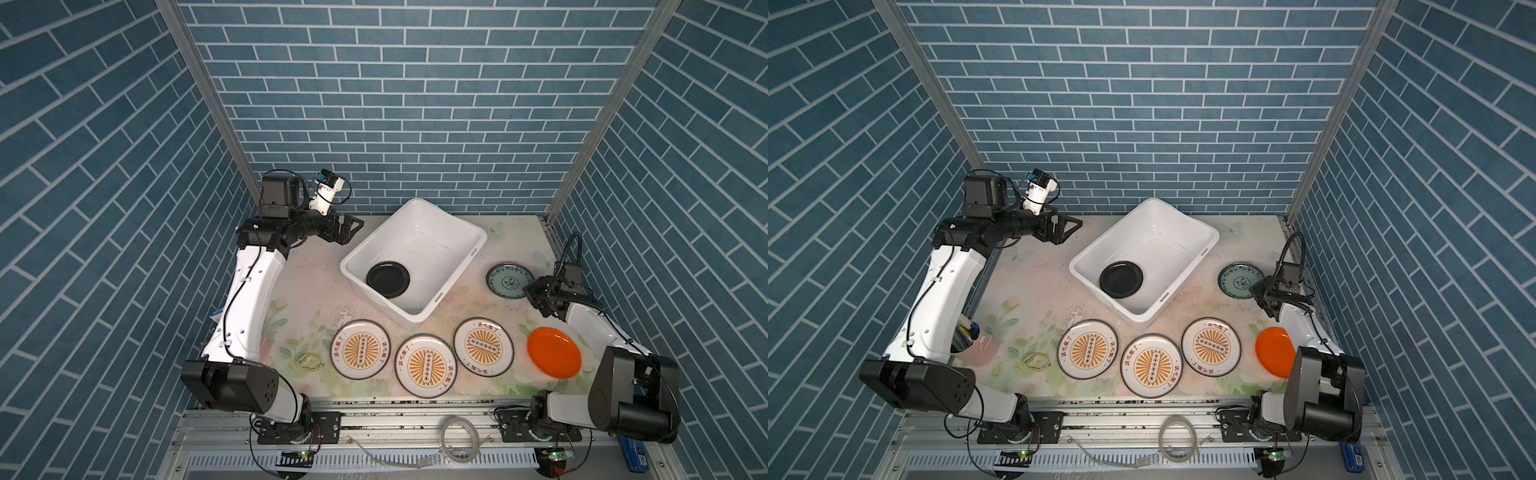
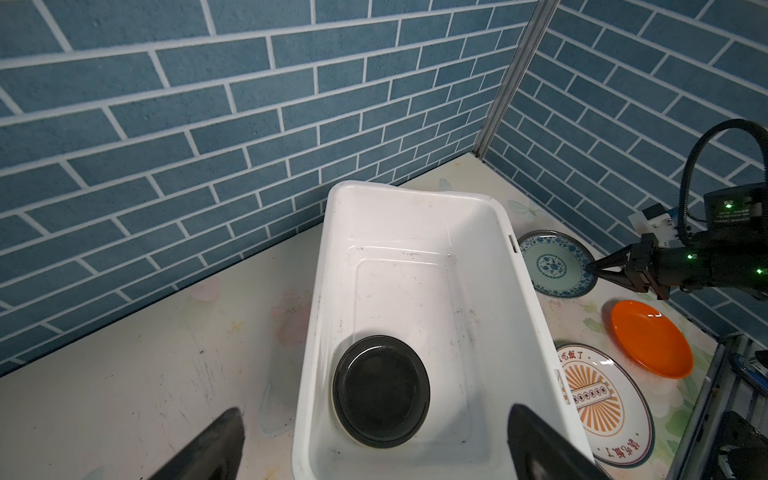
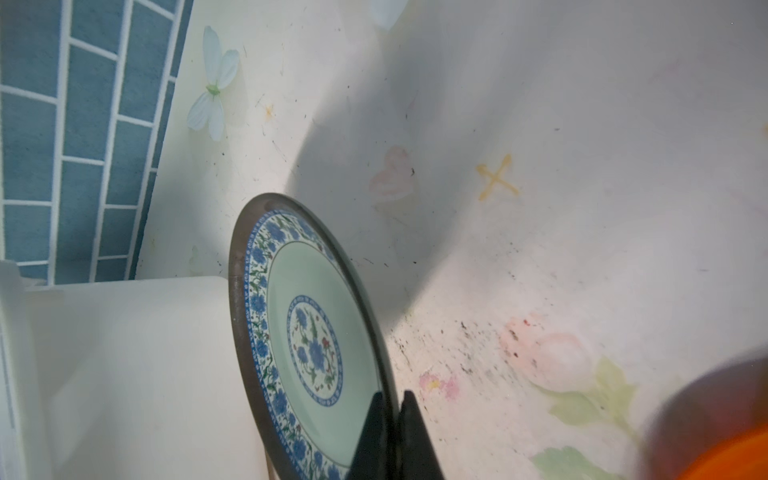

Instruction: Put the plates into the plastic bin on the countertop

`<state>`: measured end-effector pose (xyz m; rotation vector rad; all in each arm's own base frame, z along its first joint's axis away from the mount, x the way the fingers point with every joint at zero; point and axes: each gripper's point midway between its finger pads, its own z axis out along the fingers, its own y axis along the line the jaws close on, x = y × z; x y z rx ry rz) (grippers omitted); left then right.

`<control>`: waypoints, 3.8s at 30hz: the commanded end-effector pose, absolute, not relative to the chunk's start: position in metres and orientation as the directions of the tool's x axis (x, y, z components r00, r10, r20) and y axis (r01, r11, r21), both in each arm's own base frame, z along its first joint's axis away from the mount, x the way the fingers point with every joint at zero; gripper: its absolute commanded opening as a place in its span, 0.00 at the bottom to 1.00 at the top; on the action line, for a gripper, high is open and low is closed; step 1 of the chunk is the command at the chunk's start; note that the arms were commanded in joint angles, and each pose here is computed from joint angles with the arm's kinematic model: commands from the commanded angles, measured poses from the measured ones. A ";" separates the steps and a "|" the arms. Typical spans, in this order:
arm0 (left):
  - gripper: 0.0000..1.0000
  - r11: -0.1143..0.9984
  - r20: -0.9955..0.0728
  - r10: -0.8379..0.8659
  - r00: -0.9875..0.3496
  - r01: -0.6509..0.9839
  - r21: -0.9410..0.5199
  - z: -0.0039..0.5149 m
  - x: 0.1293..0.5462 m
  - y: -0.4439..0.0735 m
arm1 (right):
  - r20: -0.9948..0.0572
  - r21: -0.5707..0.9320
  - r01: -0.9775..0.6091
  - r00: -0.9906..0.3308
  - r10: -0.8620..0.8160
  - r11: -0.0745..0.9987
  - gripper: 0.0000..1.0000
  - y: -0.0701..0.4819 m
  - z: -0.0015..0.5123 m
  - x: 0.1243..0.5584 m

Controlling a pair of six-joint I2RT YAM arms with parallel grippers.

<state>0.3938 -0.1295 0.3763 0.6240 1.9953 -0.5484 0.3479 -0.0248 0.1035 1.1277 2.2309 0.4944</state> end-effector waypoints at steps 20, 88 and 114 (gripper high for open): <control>1.00 0.765 -0.891 0.197 -0.408 0.632 -0.120 0.383 0.397 -0.133 | -0.421 0.632 0.545 -0.355 0.835 0.551 0.00 -0.046 0.183 0.354; 1.00 0.810 -0.882 0.149 -0.448 0.566 -0.151 0.376 0.415 -0.126 | -0.552 0.663 -0.265 -0.805 0.218 0.700 0.00 0.213 0.318 0.451; 1.00 0.808 -0.883 0.141 -0.447 0.568 -0.158 0.374 0.417 -0.128 | -0.422 0.585 -0.399 -0.893 -0.155 0.706 0.00 0.318 0.202 0.424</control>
